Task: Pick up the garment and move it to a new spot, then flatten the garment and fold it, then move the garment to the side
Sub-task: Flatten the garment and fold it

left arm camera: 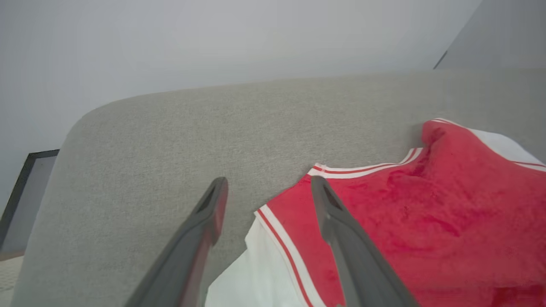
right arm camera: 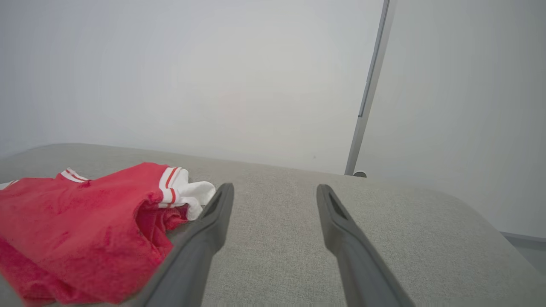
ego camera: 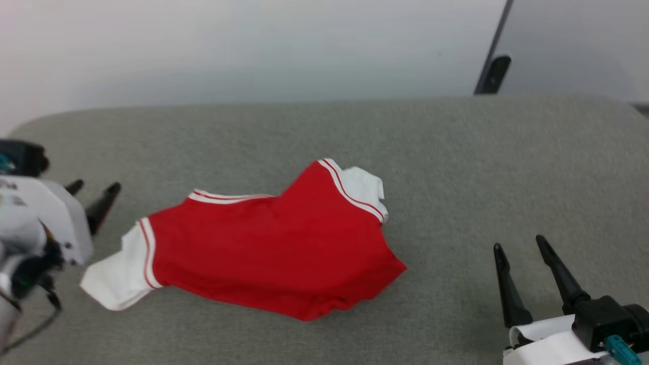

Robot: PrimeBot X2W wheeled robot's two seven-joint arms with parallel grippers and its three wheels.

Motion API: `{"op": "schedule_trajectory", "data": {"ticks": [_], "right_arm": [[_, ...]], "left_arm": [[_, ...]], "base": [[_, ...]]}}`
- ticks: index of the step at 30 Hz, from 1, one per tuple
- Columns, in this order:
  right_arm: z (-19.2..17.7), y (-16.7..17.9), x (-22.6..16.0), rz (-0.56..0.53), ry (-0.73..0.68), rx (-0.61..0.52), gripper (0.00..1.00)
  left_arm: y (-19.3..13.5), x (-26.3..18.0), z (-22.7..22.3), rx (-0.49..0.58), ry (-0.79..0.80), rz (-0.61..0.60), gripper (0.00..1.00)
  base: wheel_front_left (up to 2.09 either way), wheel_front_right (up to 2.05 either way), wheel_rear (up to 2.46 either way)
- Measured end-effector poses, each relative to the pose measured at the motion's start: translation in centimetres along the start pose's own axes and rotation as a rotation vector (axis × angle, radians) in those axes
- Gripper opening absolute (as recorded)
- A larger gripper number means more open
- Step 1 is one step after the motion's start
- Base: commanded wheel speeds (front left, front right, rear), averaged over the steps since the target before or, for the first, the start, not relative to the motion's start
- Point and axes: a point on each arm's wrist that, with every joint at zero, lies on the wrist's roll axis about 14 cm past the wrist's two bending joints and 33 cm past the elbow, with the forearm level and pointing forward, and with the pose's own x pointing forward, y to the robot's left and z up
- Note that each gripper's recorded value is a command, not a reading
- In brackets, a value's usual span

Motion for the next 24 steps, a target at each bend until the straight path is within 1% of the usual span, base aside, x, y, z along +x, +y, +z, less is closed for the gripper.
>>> {"op": "schedule_trajectory", "data": {"ticks": [4,8,14,17,20,24], "right_arm": [[-1.2,-1.2,0.0,-0.036,0.038,-0.008,1.0],[-2.2,-2.2,0.0,-0.068,0.068,-0.017,1.0],[-3.3,-3.5,-0.4,-0.108,0.106,-0.028,1.0],[-3.6,-3.9,-0.5,-0.12,0.119,-0.031,1.0],[-3.8,-3.8,-0.3,-0.119,0.123,-0.03,1.0],[-4.1,-3.4,-0.1,-0.108,0.129,-0.025,1.0]], "left_arm": [[1.3,2.4,-1.9,-0.017,0.166,0.01,1.0],[2.1,3.9,-4.8,0.004,0.35,0.018,1.0],[1.9,5.3,-8.9,0.004,0.564,0.005,1.0],[2.3,5.4,-10.3,0.01,0.64,0.014,1.0],[2.7,5.5,-10.9,0.028,0.665,0.023,1.0],[2.8,5.5,-11.6,-0.005,0.679,0.025,1.0]], "base": [[0.0,0.0,0.0],[0.0,0.0,0.0],[0.0,0.0,0.0],[0.0,0.0,0.0],[0.0,0.0,0.0],[0.0,0.0,0.0]]}}
